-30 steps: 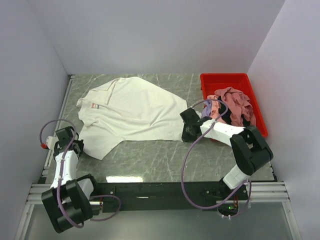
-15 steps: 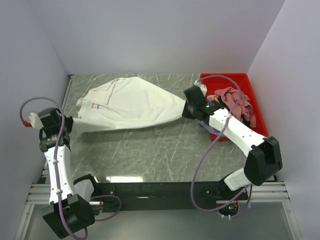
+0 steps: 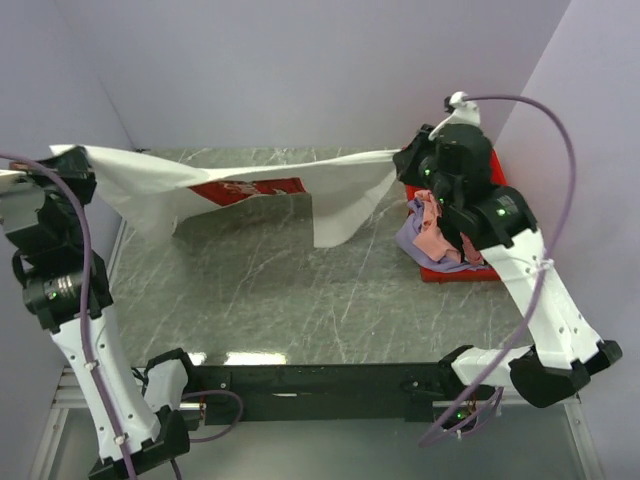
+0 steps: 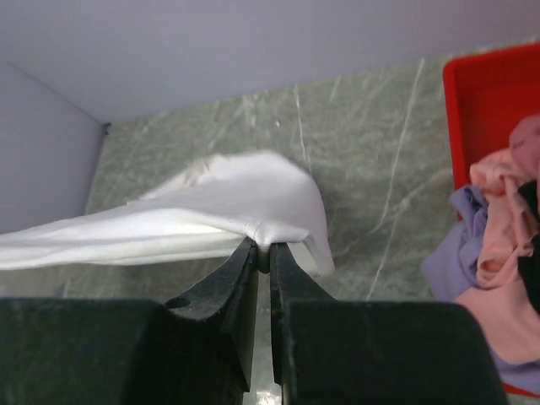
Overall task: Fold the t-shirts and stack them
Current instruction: Flatten the tshirt out
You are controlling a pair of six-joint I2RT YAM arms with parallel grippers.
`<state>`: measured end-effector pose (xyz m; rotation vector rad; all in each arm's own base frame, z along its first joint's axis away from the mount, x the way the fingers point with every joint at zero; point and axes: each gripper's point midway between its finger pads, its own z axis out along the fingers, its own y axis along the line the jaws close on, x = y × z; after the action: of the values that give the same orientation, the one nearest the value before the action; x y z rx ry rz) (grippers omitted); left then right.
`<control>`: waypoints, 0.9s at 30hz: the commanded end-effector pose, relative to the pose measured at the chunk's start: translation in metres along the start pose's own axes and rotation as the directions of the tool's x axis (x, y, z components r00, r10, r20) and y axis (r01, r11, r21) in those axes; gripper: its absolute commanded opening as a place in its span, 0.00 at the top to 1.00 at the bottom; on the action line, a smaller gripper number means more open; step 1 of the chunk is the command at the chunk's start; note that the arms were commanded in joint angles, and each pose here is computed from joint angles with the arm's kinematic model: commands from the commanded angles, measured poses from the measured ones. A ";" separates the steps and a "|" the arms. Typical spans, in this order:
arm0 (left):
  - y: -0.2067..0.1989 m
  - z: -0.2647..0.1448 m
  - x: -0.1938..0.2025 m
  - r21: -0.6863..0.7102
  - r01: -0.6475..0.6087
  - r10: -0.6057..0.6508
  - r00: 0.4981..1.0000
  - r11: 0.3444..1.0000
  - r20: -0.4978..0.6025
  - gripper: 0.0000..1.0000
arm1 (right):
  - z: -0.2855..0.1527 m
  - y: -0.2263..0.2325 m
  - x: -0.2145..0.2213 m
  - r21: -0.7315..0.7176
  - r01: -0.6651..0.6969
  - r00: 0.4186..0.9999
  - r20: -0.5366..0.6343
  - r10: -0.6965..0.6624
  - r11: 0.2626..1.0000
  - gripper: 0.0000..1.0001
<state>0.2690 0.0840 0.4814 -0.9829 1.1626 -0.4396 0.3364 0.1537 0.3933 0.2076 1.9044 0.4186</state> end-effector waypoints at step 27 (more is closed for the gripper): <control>-0.192 -0.207 -0.190 0.434 -0.318 -0.017 0.791 0.843 0.611 0.99 | -0.210 0.007 -0.057 -0.380 0.026 0.976 0.211 0.059 0.925 1.00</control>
<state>0.0146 0.0304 0.7322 -0.4788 0.4569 -0.2829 0.1360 0.0993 0.5319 -0.0332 1.5021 0.8049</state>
